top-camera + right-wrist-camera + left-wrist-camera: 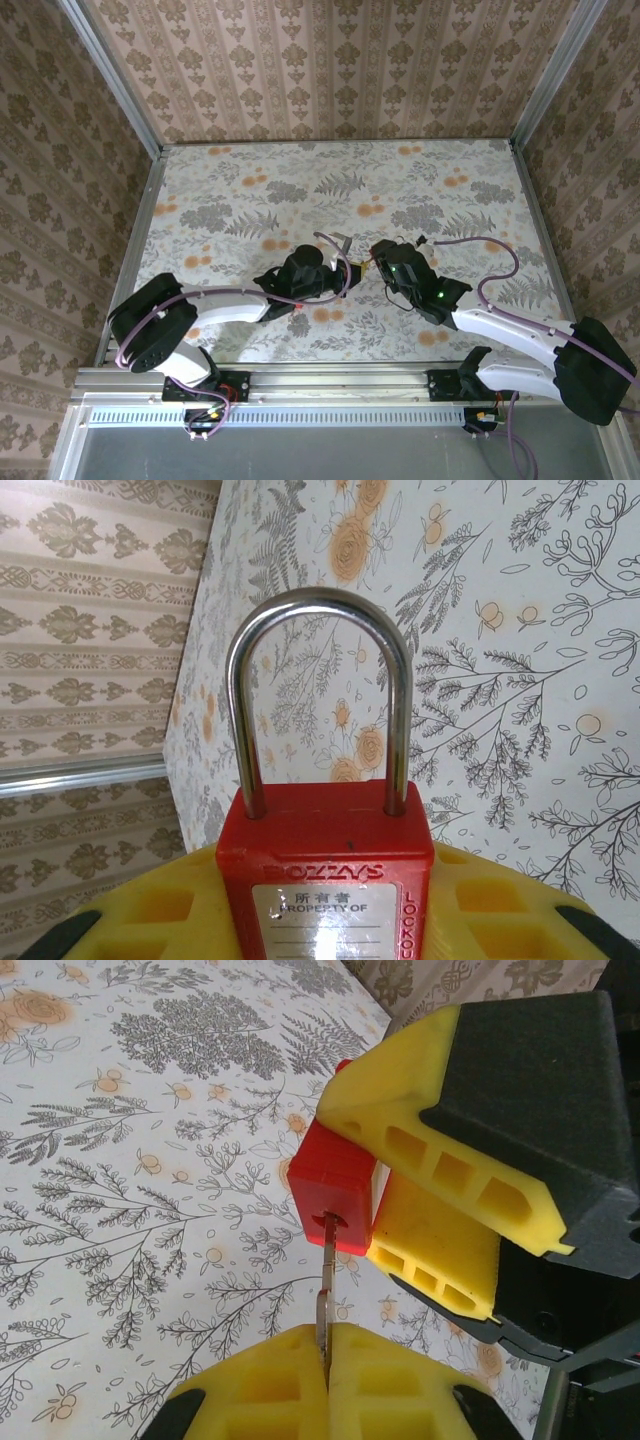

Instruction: Unlock with the key

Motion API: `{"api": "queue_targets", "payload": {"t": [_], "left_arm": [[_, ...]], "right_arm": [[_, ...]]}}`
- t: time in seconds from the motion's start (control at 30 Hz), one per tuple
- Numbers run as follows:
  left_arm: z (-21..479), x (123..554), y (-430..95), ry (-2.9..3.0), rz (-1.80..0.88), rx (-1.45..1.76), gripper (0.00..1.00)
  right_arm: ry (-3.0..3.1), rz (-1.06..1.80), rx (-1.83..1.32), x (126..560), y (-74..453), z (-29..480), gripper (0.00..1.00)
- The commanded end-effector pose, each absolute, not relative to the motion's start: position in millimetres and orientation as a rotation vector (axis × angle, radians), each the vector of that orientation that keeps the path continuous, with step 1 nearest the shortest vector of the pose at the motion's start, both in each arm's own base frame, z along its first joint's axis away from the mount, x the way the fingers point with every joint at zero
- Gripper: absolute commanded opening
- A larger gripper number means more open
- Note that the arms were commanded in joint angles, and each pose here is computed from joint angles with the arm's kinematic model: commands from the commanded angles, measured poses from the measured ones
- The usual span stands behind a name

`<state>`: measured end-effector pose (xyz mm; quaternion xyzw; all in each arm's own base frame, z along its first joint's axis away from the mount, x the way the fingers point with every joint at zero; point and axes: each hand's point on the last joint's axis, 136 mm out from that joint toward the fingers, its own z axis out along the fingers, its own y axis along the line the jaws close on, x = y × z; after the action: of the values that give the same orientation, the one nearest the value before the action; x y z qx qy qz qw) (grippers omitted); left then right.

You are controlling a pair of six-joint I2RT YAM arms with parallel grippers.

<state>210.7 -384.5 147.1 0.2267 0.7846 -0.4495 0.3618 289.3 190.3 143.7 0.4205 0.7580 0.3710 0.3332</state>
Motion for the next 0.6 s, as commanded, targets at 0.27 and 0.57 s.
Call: {"api": "queue_targets", "payload": {"t": [0.27,0.57], "left_arm": [[257.4,206.2,-401.4,1.475,-1.475,0.529,0.00],[279.3,207.8,-396.3,1.421,-1.491,0.534,0.00]], "right_arm": [[2.238,1.354,0.880,238.5,266.6,163.9,0.00],[2.349,1.249,0.815,229.6,268.7,139.4,0.00]]}}
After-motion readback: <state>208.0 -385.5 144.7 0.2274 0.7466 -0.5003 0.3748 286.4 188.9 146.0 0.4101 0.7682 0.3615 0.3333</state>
